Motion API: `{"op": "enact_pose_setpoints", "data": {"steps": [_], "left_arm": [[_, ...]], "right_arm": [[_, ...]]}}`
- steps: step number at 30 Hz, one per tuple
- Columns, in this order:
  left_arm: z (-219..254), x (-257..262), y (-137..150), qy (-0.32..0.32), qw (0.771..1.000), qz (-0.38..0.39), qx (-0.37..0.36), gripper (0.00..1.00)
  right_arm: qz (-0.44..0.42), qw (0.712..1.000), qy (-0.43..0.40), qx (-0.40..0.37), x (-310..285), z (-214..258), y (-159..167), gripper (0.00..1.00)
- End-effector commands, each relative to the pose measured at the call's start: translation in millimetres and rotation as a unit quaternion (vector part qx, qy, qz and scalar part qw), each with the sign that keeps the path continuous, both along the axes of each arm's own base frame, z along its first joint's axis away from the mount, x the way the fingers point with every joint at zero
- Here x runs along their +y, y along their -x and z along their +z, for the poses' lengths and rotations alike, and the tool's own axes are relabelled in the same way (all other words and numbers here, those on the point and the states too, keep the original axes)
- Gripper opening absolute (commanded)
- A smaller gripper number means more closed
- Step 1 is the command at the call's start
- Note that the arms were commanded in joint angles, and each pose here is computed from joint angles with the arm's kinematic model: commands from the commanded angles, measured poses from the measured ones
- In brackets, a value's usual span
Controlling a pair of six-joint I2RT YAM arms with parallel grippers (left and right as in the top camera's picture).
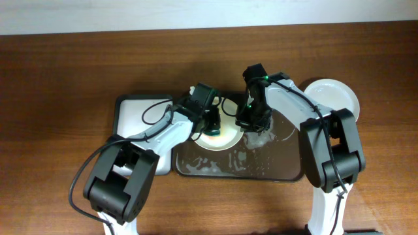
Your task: Clean dirty plates on tray and stack at the side
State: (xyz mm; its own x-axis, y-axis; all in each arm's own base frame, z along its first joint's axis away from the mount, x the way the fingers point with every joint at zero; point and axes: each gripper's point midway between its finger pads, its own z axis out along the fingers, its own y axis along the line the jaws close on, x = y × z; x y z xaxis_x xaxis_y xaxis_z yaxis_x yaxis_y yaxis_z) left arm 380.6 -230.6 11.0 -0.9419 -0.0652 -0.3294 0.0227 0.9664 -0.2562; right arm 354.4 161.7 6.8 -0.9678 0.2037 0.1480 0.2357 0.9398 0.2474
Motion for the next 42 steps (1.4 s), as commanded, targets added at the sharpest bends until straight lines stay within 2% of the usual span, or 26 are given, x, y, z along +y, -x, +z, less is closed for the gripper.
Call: {"op": "enact_pose_setpoints", "data": {"steps": [1, 4, 6, 10, 17, 24, 29, 36, 42], "left_arm": [[-23, 40, 21, -0.086, 0.994, 0.012, 0.059, 0.0], [7, 30, 13, -0.085, 0.994, -0.038, 0.052, 0.0], [46, 20, -8, -0.069, 0.997, -0.039, 0.016, 0.0], [74, 9, -31, -0.047, 0.998, -0.035, -0.03, 0.0], [48, 3, -31, -0.05, 0.998, -0.03, -0.009, 0.0], [17, -27, -30, 0.013, 0.998, -0.058, 0.02, 0.0], [-4, -29, -23, -0.004, 0.997, -0.063, 0.039, 0.0], [-15, 23, -3, -0.131, 0.988, -0.031, 0.074, 0.0], [12, 27, -1, -0.129, 0.989, -0.028, 0.072, 0.0]], "right_arm": [[0.003, 1.0, 0.019, 0.001, -5, -1, 6, 0.04], [0.003, 1.0, 0.019, 0.001, -5, -1, 6, 0.04], [0.003, 1.0, 0.019, 0.001, -5, -1, 6, 0.04], [0.003, 1.0, 0.019, 0.003, -5, -1, 6, 0.04], [0.003, 1.0, 0.019, 0.003, -5, -1, 6, 0.04], [0.003, 1.0, 0.019, 0.003, -5, -1, 7, 0.04], [0.004, 1.0, 0.02, 0.004, -5, -1, 7, 0.04], [0.004, 1.0, 0.02, 0.004, -5, -1, 7, 0.04], [0.004, 1.0, 0.02, 0.005, -5, -1, 8, 0.04]]}}
